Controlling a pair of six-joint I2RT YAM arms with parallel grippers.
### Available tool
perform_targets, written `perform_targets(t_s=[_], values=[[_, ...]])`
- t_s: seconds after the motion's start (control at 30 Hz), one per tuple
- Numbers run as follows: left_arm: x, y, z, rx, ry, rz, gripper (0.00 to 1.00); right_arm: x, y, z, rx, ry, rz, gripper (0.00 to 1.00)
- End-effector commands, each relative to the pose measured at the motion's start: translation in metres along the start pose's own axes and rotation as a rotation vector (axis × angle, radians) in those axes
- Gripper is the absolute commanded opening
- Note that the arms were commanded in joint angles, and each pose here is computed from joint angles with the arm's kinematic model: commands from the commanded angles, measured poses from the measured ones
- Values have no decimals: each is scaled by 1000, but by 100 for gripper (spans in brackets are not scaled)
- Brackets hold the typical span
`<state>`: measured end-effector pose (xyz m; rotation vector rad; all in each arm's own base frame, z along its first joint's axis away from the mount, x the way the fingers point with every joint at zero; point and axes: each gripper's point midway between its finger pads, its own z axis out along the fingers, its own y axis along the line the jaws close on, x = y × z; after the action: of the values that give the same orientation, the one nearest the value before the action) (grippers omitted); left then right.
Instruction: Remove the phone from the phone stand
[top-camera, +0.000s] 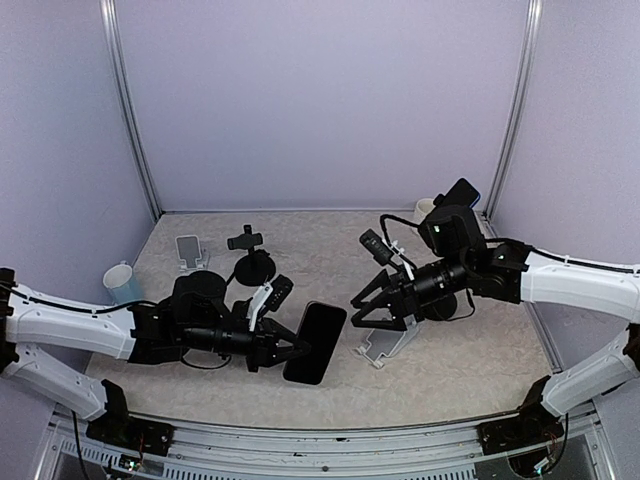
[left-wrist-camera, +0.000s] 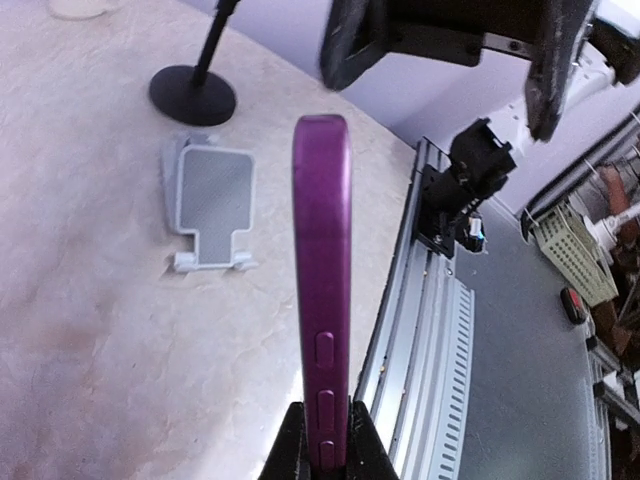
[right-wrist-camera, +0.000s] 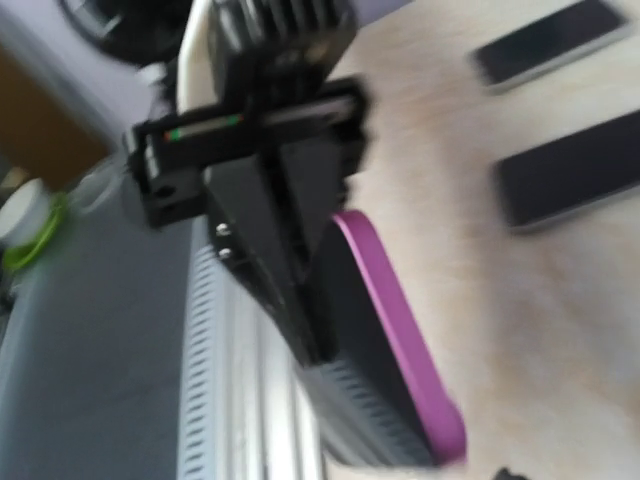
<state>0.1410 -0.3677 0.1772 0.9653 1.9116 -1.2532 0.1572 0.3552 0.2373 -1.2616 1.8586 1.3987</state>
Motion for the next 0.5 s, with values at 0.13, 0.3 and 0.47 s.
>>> perform_targets(t_s=[0.13,0.3,0.47], values=[[-21,49,-3,-141,-178,-294,0,0,-49,-29,235,-96,97,77],[-8,76,12,-220,-155,-443,0,10,-57,-30,268,-94,117,75],[4,98,27,-288,-133,-561,0,22,-63,-28,282,-76,139,73]])
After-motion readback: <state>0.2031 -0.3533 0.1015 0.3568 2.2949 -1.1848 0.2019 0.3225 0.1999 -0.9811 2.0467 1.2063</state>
